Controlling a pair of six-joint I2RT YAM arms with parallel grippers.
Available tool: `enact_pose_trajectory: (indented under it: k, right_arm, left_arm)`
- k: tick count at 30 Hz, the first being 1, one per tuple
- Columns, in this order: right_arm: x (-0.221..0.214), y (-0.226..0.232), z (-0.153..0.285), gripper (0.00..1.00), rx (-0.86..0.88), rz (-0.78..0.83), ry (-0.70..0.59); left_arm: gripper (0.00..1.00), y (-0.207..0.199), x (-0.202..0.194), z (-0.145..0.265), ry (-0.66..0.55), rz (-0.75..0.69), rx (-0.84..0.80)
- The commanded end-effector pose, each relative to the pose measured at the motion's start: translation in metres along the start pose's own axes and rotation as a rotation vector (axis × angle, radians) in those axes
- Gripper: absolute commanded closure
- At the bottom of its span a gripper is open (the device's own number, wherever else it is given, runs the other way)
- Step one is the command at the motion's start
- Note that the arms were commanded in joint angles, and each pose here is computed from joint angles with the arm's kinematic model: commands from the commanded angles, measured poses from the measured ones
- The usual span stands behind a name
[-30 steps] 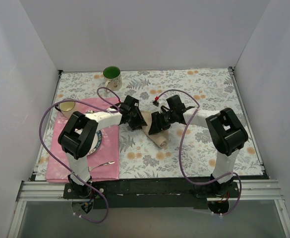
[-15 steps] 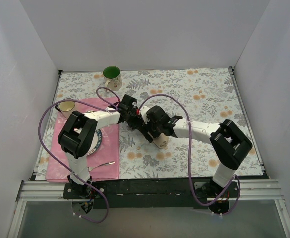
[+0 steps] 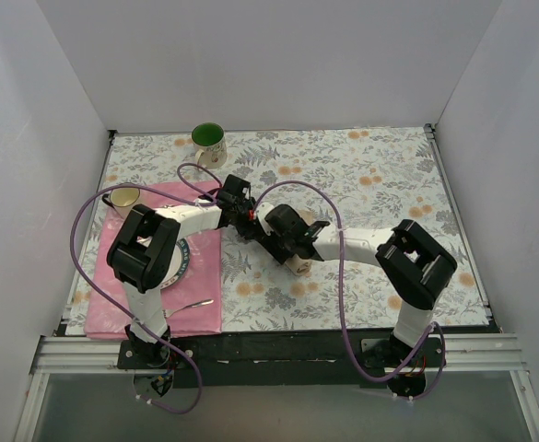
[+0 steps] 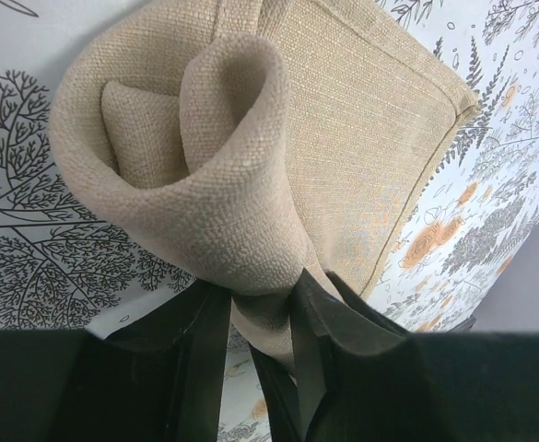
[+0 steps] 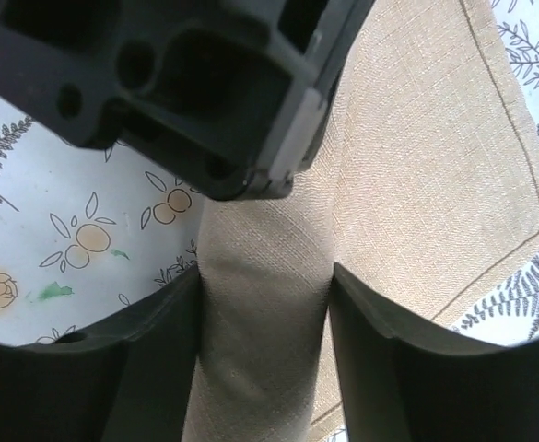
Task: Fold the napkin, place the utensils inside, and roll it up
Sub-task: Roll the napkin with the utensil
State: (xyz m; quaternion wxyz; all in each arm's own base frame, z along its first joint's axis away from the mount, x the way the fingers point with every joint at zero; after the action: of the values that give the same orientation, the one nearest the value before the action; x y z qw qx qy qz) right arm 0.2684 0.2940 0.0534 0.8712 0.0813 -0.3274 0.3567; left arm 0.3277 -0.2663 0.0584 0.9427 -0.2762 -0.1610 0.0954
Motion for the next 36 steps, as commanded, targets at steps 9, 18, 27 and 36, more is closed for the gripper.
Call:
enact_pose_trajectory:
  k: [9,18,27,36]
  right_arm:
    - [-0.028,0.013,-0.004,0.71,0.15,-0.242,0.082]
    - [-0.027,0.013,0.0,0.76,0.448,-0.522,0.084]
    - [-0.032,0.011,0.002,0.75,0.73,-0.657,0.096]
    - [-0.04,-0.004,0.002,0.68,0.916,-0.761,0.114]
  left_arm:
    - [0.49,0.014,-0.007,0.01,0.026,-0.108,0.065]
    - [0.33,0.001,-0.002,0.025,0.0,-0.124,0.025]
    - [0.33,-0.003,-0.006,0.0,0.041,-0.097,0.04]
    - [0.56,0.009,-0.001,-0.012,0.024,-0.093,0.117]
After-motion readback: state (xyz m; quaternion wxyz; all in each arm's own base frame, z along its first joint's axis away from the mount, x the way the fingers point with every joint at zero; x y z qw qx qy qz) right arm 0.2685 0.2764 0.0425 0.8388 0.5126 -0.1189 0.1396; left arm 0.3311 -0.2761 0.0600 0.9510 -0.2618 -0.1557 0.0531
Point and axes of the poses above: each gripper's point midway between its finger pads, its own z axis back along the fingers, its own y axis along the line the jaws close on, x = y × z, the point moved 3 cm from there along z, back along the fingers, and after that the axes turned 9 degrees about -z, right-handed, at the moved point
